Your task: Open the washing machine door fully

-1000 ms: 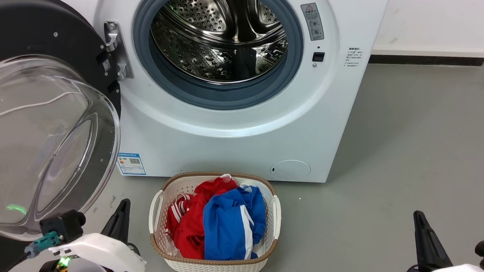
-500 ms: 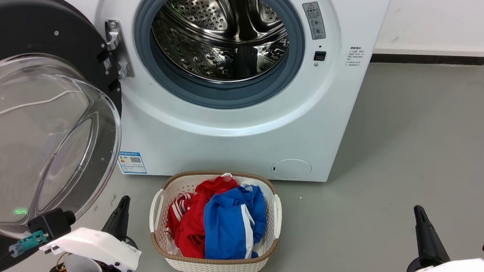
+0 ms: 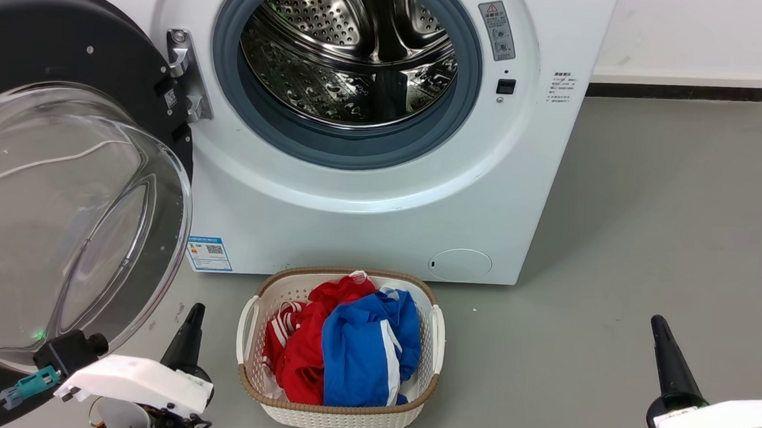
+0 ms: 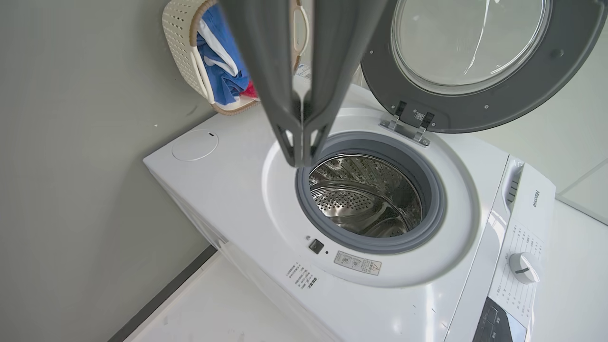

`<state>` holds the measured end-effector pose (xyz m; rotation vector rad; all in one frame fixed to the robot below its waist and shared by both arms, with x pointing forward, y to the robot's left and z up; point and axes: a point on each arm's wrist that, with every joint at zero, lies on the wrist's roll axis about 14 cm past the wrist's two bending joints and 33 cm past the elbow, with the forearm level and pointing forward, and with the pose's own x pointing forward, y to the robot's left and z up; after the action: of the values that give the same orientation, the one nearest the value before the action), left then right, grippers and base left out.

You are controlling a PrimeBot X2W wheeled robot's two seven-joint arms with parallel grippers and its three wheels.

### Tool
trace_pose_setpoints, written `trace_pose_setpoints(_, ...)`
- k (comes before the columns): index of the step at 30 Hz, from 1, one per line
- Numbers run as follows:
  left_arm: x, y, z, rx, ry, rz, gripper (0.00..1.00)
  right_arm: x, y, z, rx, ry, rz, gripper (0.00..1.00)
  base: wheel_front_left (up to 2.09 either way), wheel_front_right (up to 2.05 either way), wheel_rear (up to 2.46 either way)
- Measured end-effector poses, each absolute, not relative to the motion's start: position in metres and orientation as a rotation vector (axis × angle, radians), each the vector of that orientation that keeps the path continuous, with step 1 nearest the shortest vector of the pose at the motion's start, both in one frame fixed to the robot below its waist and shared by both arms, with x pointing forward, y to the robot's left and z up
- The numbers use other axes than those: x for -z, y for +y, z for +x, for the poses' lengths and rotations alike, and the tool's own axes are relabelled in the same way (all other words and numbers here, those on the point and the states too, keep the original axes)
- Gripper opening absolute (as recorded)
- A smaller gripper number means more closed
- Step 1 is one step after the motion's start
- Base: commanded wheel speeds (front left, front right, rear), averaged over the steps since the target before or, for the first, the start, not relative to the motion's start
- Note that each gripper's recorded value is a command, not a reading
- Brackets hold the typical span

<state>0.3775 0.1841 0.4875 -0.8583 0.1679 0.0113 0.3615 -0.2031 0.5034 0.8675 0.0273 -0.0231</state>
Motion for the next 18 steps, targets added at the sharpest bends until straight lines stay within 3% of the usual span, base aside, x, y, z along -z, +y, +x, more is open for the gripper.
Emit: trace_pose_setpoints(18,-0.4922,0.1873,0.3819,-0.015,0.138,-1.116,0.0,-0.5024,-0.2025,0.3699,0.024,0.024,1.118,0.0,0.0,0.0,0.0)
